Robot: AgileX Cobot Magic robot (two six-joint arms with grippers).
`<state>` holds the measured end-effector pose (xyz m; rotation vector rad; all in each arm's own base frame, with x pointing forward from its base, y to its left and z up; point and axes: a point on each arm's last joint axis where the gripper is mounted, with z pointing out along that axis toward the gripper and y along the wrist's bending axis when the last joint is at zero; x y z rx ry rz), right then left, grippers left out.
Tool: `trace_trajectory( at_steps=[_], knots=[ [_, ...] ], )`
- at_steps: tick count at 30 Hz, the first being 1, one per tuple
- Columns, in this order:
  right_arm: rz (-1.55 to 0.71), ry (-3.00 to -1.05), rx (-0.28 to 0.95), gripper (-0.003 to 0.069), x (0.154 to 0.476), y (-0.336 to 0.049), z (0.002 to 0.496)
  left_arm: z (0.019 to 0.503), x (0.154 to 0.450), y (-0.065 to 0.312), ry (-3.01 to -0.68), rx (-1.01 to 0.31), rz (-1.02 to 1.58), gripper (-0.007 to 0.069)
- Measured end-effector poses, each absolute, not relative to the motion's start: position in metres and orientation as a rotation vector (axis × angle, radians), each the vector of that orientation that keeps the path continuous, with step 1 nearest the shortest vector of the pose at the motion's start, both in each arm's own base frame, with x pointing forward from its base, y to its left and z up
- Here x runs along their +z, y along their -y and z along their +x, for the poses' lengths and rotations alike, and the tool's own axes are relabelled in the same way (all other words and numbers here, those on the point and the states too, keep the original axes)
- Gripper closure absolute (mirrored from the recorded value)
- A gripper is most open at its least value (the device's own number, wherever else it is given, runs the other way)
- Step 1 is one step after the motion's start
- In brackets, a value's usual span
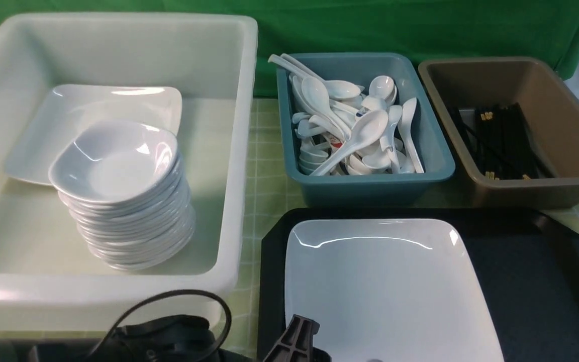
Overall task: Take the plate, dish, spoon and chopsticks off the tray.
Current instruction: Use the left arm to grab a plate from the dinner plate
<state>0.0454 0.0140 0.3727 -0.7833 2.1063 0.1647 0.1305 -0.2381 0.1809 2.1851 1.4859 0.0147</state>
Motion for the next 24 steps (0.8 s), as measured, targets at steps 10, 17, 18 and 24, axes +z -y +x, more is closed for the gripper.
trace_trajectory(
  at_steps=[10, 17, 18, 24],
  knots=[
    [-0.775, -2.092, 0.181, 0.0515, 0.374, -0.015, 0.046, 0.147, 0.179, 0.233, -1.518, 0.034, 2.127, 0.0171],
    [-0.773, -2.080, 0.189, 0.0515, 0.375, -0.016, 0.046, 0.151, 0.157, 0.242, -1.529, 0.015, 2.139, 0.0200],
    [-0.773, -2.080, 0.189, 0.0515, 0.375, -0.016, 0.046, 0.151, 0.155, 0.243, -1.530, 0.012, 2.138, 0.0202],
    [-0.773, -2.080, 0.189, 0.0515, 0.375, -0.016, 0.046, 0.152, 0.153, 0.244, -1.513, 0.020, 2.146, 0.0203]
  ],
)
